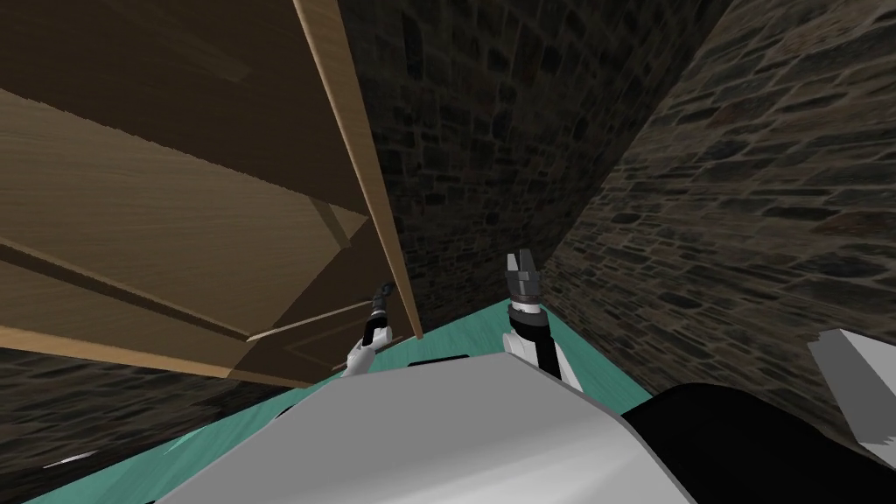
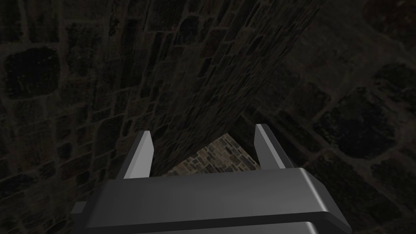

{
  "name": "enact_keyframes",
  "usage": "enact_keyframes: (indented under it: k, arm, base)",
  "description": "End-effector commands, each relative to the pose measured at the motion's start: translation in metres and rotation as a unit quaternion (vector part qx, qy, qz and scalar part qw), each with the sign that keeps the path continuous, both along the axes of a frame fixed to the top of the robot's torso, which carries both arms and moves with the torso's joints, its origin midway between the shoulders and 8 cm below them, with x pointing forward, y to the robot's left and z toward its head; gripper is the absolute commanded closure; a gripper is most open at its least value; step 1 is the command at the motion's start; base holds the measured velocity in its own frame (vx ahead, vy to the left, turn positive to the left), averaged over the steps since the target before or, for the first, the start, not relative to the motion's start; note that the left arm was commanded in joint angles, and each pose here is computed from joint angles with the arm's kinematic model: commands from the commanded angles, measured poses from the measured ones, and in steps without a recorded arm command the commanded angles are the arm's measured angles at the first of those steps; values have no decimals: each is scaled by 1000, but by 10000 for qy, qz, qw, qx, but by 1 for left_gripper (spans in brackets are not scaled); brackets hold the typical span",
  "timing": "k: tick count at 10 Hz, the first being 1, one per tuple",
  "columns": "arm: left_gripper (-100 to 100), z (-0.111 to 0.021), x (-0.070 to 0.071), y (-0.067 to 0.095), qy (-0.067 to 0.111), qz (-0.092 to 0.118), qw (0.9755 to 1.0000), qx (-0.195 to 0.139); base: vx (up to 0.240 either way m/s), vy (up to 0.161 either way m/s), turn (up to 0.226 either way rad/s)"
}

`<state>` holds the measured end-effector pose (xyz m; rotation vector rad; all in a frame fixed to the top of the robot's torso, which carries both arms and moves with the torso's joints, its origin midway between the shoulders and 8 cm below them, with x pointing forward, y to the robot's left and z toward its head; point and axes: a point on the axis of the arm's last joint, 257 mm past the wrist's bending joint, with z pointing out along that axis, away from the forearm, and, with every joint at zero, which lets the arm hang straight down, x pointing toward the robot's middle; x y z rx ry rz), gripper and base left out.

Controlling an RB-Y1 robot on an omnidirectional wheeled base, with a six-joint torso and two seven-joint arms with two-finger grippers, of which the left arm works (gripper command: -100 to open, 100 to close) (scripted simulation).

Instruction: Push the door open

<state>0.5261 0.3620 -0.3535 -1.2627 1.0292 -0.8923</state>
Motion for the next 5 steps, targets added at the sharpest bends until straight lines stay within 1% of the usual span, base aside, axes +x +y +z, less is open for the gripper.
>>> enact_keyframes:
  k: [1, 5]
  arm:
    - [100, 0, 0, 0, 4, -1, 10000, -1]
    - [100, 0, 0, 0, 4, -1, 10000, -1]
  base:
    - [-13, -1, 5]
    - [-21, -2, -1]
